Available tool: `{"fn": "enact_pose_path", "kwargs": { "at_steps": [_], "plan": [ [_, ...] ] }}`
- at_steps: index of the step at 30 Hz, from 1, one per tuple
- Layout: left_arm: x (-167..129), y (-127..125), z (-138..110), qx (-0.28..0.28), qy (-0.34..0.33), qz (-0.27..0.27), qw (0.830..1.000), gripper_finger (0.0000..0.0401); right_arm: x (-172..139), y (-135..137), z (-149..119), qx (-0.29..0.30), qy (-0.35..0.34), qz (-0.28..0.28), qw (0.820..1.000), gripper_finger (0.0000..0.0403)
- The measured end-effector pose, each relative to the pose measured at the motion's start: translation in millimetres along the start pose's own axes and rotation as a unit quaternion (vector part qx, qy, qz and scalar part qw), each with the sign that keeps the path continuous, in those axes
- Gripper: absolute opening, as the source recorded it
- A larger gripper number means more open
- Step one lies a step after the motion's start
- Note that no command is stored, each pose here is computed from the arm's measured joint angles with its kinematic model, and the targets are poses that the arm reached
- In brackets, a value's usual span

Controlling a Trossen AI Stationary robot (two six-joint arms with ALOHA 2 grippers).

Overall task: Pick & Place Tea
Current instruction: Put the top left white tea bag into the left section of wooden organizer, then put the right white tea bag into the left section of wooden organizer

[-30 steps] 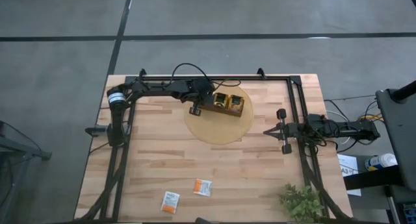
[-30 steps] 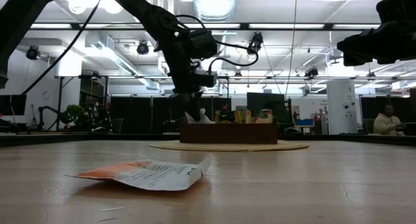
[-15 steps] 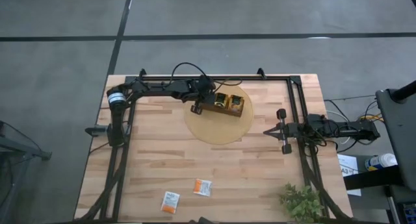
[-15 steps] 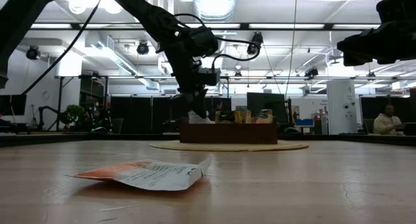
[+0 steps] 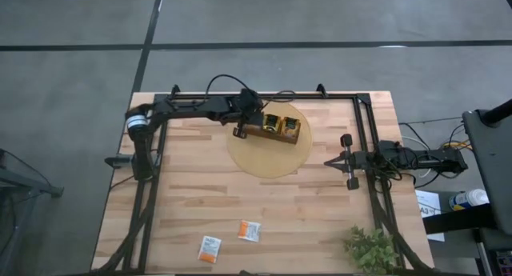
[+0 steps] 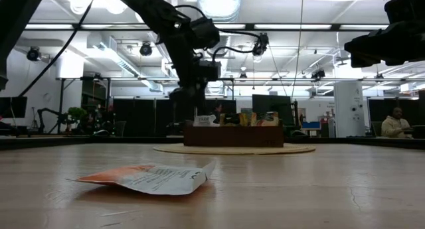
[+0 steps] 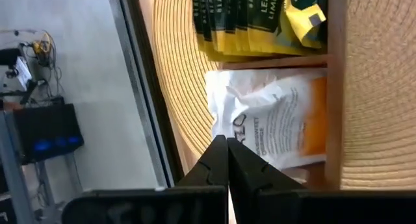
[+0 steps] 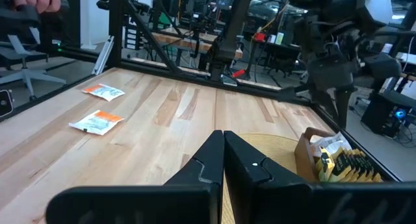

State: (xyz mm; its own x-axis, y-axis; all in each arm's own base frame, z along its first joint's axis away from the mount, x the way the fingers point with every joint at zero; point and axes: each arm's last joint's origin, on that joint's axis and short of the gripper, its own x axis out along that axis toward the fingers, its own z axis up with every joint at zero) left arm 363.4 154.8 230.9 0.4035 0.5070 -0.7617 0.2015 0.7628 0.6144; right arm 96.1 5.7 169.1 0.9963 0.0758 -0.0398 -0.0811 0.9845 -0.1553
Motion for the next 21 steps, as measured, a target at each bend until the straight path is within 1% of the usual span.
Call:
{"fn": "enact_pose_path", "kwargs": {
  "at_steps": [4, 7, 9, 11, 14, 17, 21],
  "plan": [
    [-15, 2, 3, -0.042, -0.007, -0.002, 0.999, 0.0000, 0, 0, 0, 0.000, 0.000, 0.000, 1.000, 0.0009],
    [-33, 1, 6, -0.074, -0.033, -0.029, 0.996, 0.0000, 0, 0, 0, 0.000, 0.000, 0.000, 1.000, 0.0009],
    [-47, -2, 9, -0.093, -0.061, -0.056, 0.992, 0.0000, 0, 0, 0, 0.000, 0.000, 0.000, 1.000, 0.0009],
    [-60, -8, 12, -0.108, -0.085, -0.091, 0.986, 0.0000, 0, 0, 0, 0.000, 0.000, 0.000, 1.000, 0.0009],
    [-80, -21, 18, -0.120, -0.098, -0.137, 0.978, 0.0000, 0, 0, 0, 0.000, 0.000, 0.000, 1.000, 0.0009],
    [-100, -36, 25, -0.148, -0.097, -0.163, 0.971, 0.0000, 0, 0, 0, 0.000, 0.000, 0.000, 1.000, 0.0009],
    [-122, -57, 32, -0.189, -0.091, -0.215, 0.954, 0.0002, 0, 0, 0, 0.000, 0.000, 0.000, 1.000, 0.0009]
  ]
}}
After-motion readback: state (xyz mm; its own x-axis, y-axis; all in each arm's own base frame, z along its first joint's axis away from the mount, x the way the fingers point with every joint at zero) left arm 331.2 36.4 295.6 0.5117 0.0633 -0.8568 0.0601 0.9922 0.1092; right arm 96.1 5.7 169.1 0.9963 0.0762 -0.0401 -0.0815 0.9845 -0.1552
